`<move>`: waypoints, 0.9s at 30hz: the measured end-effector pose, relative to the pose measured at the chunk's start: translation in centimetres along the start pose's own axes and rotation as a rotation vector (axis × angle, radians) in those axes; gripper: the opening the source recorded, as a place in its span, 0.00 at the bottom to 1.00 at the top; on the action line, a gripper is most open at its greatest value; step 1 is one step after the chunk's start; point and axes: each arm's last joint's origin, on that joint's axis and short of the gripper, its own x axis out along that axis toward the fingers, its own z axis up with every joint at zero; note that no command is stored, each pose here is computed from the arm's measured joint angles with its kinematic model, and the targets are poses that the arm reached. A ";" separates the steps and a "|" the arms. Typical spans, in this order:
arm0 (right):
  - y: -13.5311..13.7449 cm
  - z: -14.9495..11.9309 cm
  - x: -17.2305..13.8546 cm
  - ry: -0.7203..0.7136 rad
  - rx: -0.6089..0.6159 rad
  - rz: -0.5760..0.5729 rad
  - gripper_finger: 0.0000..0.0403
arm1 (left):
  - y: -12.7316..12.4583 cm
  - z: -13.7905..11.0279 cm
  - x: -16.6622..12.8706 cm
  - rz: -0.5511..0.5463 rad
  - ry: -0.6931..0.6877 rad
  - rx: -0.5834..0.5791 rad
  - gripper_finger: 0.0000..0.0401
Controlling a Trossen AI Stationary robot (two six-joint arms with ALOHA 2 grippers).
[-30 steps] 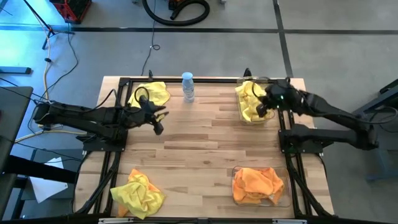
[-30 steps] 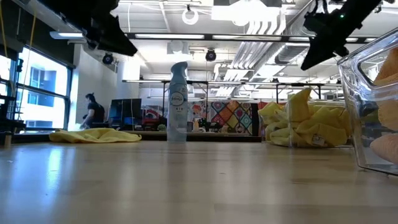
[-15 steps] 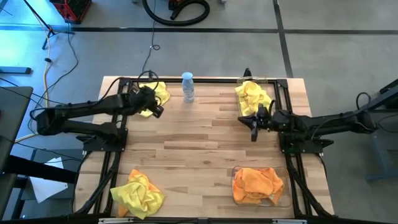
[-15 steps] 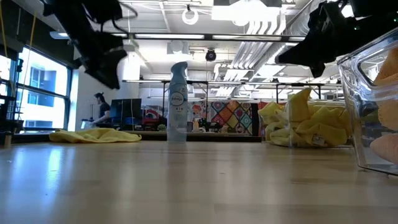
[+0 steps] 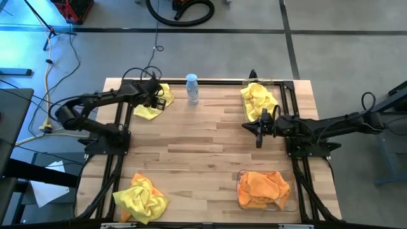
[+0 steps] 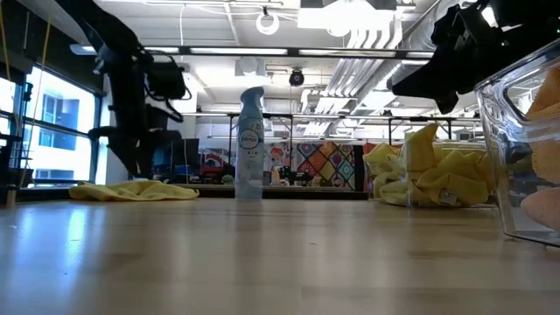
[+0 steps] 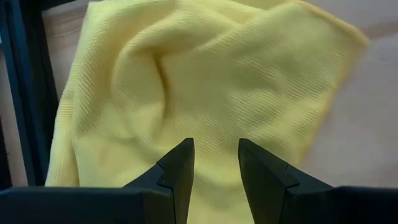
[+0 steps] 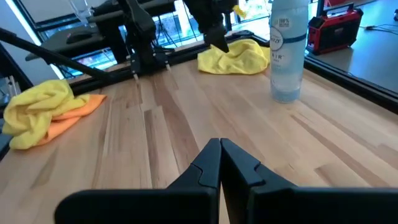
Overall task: Sort microfiber towel by color & place in baskets
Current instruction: Put the yellow microfiber cloth into the top transparent bin
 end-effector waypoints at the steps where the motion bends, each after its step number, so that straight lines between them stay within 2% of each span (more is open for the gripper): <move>1: 0.0 0.0 0.0 0.001 -0.001 -0.001 0.00 | 0.1 0.2 0.4 0.008 0.006 -0.012 0.29; 7: 0.0 -0.1 0.1 0.005 -0.009 -0.002 0.00 | 0.3 1.3 3.0 -0.005 0.012 -0.067 0.29; 13: 0.0 -0.1 0.1 0.007 -0.009 -0.002 0.00 | 0.2 1.5 4.7 0.041 0.036 -0.047 0.28; 16: 0.0 -0.1 0.1 0.011 -0.010 -0.003 0.00 | -0.3 1.3 4.8 0.016 0.074 0.002 0.21; 20: 0.0 -0.1 0.1 0.013 -0.011 -0.004 0.00 | -1.1 0.5 4.8 -0.023 0.106 0.041 0.03; 27: 0.0 -0.1 0.1 0.013 -0.002 -0.004 0.00 | -4.2 -1.8 3.7 -0.106 0.149 0.145 0.00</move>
